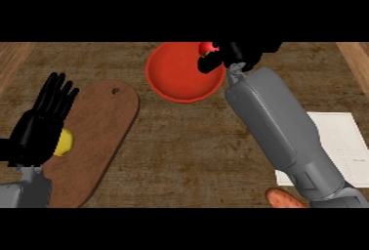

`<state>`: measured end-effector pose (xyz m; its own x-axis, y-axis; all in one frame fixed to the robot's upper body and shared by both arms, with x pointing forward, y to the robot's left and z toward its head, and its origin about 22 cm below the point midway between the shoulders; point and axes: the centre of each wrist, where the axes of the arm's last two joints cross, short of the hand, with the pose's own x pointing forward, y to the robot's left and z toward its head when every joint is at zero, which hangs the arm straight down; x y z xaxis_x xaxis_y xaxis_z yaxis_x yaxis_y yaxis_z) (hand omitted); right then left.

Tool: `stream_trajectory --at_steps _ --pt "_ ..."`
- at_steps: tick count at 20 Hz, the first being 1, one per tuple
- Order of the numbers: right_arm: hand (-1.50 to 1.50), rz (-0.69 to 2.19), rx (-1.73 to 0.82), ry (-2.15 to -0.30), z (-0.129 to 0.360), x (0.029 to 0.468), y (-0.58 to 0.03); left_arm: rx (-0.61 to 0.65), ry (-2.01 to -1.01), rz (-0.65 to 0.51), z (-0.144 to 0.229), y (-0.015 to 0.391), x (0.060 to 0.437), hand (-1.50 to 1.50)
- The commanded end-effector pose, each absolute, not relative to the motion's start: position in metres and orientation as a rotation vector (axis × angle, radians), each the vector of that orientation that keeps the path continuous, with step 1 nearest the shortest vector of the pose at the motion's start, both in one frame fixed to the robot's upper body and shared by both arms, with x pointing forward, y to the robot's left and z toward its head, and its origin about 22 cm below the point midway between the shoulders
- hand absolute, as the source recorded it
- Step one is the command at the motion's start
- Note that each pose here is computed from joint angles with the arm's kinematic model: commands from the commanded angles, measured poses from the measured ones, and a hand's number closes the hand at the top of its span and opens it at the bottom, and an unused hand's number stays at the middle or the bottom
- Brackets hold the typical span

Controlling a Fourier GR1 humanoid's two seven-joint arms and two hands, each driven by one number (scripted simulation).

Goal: Pick the tomato from the placemat and place it in the bowl

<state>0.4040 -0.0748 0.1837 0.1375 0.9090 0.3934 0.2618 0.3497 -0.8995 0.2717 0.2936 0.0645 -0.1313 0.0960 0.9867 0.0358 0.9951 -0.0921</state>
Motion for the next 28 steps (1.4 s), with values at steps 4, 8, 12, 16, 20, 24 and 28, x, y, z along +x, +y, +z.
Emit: stream_trajectory --at_steps 4,8,12,16,20,24,28 --pt "1.50 0.633 -1.146 -1.380 0.171 0.448 -0.106 -0.112 -1.696 0.044 0.054 0.283 0.275 0.00" --pt "1.50 0.677 -1.115 -1.319 0.124 0.455 -0.124 -0.108 -1.716 0.033 0.069 0.282 0.288 0.00" --pt "1.50 0.732 -1.077 -1.132 0.119 0.464 -0.151 -0.143 -1.710 0.012 0.073 0.273 0.281 0.00" --pt "-1.50 0.628 -0.921 -1.104 0.100 0.462 -0.167 -0.154 -1.722 0.007 0.071 0.279 0.284 0.00" --pt "-1.50 0.634 -0.810 -1.209 0.095 0.461 -0.163 -0.166 -1.722 0.012 0.074 0.276 0.284 0.00" --pt "-1.50 0.470 -0.752 -1.395 0.104 0.463 -0.175 -0.146 -1.720 0.007 0.073 0.278 0.284 0.00" --pt "-1.50 0.158 -0.664 -1.551 0.112 0.464 -0.186 -0.151 -1.726 0.021 0.069 0.277 0.282 0.00"
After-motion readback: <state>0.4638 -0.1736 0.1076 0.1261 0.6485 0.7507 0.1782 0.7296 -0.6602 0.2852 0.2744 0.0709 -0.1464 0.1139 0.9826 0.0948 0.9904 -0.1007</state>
